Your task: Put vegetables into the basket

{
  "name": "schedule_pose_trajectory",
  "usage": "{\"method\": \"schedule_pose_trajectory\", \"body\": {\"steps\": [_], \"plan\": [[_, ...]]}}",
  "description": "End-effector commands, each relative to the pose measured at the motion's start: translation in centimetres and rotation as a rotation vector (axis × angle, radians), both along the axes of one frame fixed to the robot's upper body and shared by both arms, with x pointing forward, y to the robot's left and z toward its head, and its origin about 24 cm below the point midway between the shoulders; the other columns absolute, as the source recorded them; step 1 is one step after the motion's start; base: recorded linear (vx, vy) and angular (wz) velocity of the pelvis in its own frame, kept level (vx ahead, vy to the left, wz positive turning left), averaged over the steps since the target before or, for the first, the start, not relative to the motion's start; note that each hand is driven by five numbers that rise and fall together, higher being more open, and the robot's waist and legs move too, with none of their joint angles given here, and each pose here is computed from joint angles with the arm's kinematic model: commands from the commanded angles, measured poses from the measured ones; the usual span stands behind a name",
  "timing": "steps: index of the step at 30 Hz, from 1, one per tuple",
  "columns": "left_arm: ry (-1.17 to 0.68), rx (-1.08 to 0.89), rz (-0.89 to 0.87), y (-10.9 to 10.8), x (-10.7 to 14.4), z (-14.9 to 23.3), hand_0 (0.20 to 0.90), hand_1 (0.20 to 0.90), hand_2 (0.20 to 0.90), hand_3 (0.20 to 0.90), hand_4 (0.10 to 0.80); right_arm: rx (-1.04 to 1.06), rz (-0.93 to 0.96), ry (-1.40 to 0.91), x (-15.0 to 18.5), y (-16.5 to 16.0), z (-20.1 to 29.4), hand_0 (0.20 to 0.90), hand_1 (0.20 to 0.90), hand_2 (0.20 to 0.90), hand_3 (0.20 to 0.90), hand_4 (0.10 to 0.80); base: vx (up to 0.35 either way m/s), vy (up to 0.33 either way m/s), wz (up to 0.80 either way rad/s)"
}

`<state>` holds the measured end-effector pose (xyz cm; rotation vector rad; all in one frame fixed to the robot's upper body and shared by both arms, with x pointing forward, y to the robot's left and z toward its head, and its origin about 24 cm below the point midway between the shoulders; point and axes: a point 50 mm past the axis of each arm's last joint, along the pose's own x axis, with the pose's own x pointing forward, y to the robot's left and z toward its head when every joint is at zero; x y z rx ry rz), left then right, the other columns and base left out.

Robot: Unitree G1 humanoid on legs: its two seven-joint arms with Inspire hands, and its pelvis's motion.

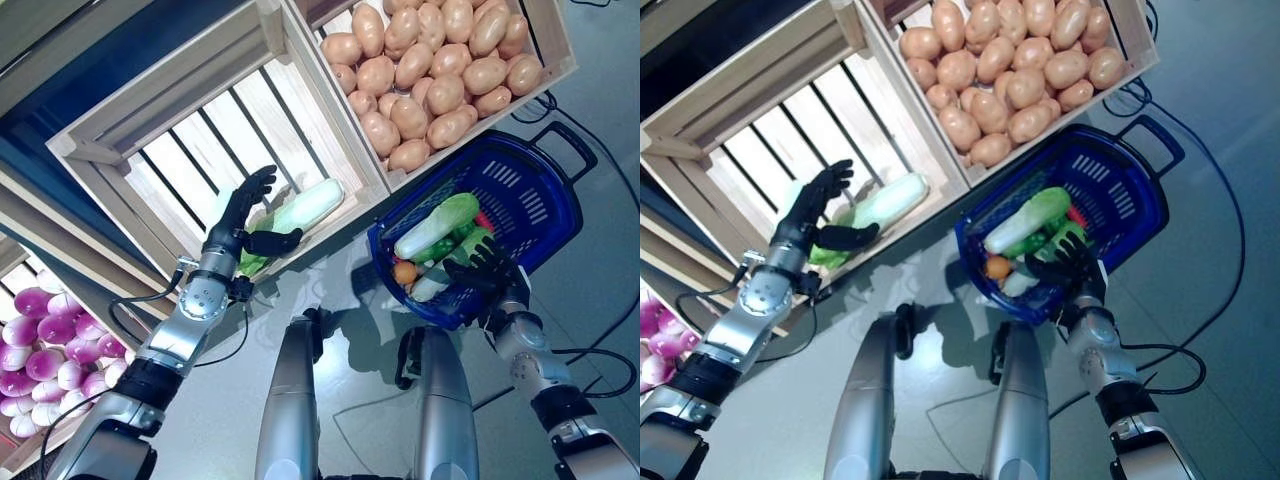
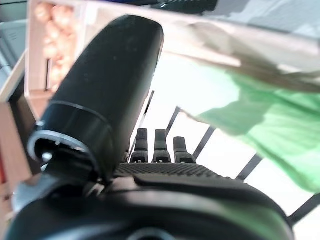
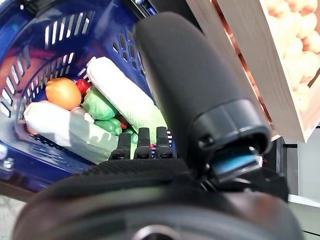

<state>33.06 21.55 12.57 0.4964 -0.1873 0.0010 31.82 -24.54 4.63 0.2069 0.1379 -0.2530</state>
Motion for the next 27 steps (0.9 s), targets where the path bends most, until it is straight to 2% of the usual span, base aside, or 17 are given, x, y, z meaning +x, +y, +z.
{"method": "schedule_pose_trajectory", "body": {"steps": [1, 9, 19, 24, 27], "plan": [[-0.21, 0.003, 0.046, 0.2, 1.1, 5.2, 0.9, 0.9, 0.9, 0.9, 0.8, -0.054, 0.02, -0.181, 1.7, 0.1, 4.6, 0.9, 0.9, 0.9, 0.9, 0.8, 0.0, 0.0, 0.0], [-0.08, 0.029, 0.075, 0.7, 1.8, 3.1, 0.9, 0.9, 0.9, 0.9, 0.8, -0.06, 0.033, -0.194, 1.8, 0.2, 4.9, 0.9, 0.9, 0.9, 0.9, 0.8, 0.0, 0.0, 0.0], [-0.018, 0.167, 0.303, 3.6, 2.1, 1.2, 0.9, 0.9, 0.9, 0.9, 0.8, -0.072, 0.042, -0.21, 1.9, 0.3, 5.6, 0.9, 0.9, 0.9, 0.9, 0.8, 0.0, 0.0, 0.0], [0.002, 0.206, 0.345, 3.8, 2.0, 0.4, 0.9, 0.9, 0.9, 0.9, 0.8, -0.076, 0.041, -0.219, 1.8, 0.2, 5.6, 0.9, 0.9, 0.9, 0.9, 0.8, 0.0, 0.0, 0.0], [-0.03, 0.261, 0.443, 4.6, 1.9, 0.3, 0.9, 0.9, 0.9, 0.9, 0.8, -0.081, 0.045, -0.235, 1.8, 0.3, 5.9, 0.9, 0.9, 0.9, 0.9, 0.8, 0.0, 0.0, 0.0]]}}
